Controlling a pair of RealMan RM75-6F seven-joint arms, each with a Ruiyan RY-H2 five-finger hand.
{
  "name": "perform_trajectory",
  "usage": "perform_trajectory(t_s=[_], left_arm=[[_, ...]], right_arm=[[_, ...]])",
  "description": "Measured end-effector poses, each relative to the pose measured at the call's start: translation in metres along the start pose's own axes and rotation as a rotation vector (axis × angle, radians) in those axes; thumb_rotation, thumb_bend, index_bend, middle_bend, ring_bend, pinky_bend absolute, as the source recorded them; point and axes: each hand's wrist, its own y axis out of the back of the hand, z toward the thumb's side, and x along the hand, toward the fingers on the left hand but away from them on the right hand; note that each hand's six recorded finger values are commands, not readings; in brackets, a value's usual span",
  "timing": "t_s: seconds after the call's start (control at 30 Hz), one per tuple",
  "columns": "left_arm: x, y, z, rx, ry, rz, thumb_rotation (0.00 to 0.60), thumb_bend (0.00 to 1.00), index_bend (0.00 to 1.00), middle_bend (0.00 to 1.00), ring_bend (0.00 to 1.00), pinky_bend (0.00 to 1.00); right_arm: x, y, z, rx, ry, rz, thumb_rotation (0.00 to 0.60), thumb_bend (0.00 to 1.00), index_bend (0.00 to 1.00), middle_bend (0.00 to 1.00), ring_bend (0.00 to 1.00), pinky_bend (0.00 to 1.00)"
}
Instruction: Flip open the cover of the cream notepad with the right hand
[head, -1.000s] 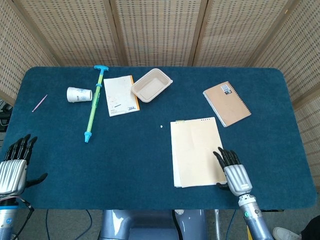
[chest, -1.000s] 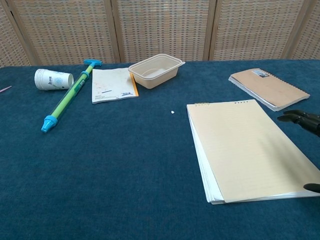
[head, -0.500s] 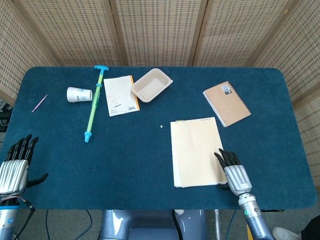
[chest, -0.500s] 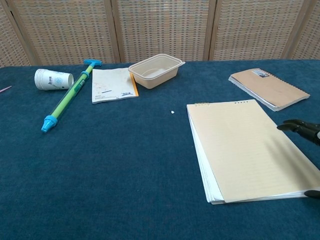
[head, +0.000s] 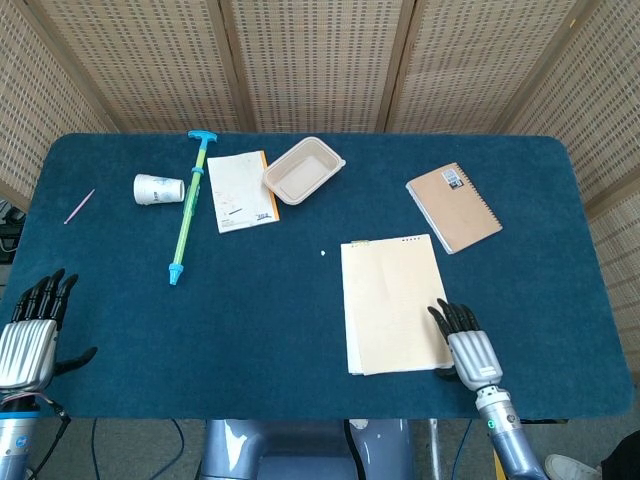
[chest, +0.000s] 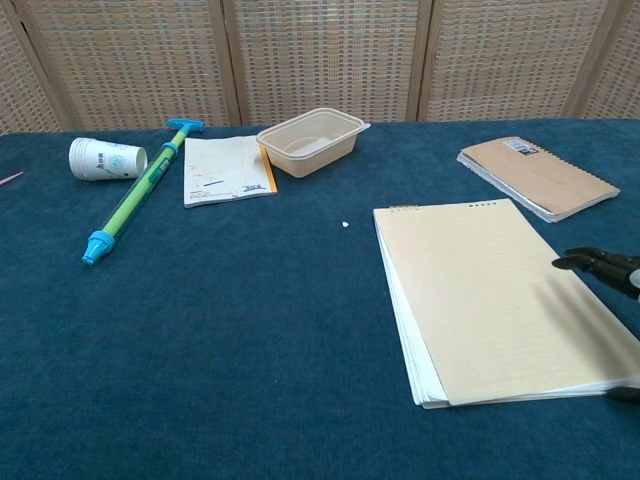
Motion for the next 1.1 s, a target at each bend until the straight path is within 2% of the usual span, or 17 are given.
perform_trajectory(t_s=[0.23,0.5,0.7,1.1], left_arm=[[-0.001,0.001,0.000,-0.003,-0.001,0.004,0.600,0.12,0.00,0.00,0.00,0.08],[-0.001,0.001,0.002,-0.007,-0.009,0.007,0.600,0.12,0.00,0.00,0.00,0.08],[-0.001,0.001,0.001,-0.012,-0.006,0.011,0.600,0.12,0.00,0.00,0.00,0.08],[-0.001,0.001,0.000,-0.014,-0.004,0.008,0.600,0.12,0.00,0.00,0.00,0.08]], right_arm=[[-0.004,-0.004,-0.002,0.005,-0.010,0.003,0.600,0.09,0.00,0.00,0.00,0.07],[-0.010,-0.004,0.000,-0.011,-0.006,-0.027,0.600,0.37,0.00,0.00,0.00,0.09],[-0.017,-0.001,0.004,-0.019,0.004,-0.043,0.600,0.50,0.00,0.00,0.00,0.10],[-0.036,0.009,0.014,-0.029,0.020,-0.065,0.600,0.53,0.00,0.00,0.00,0.10]])
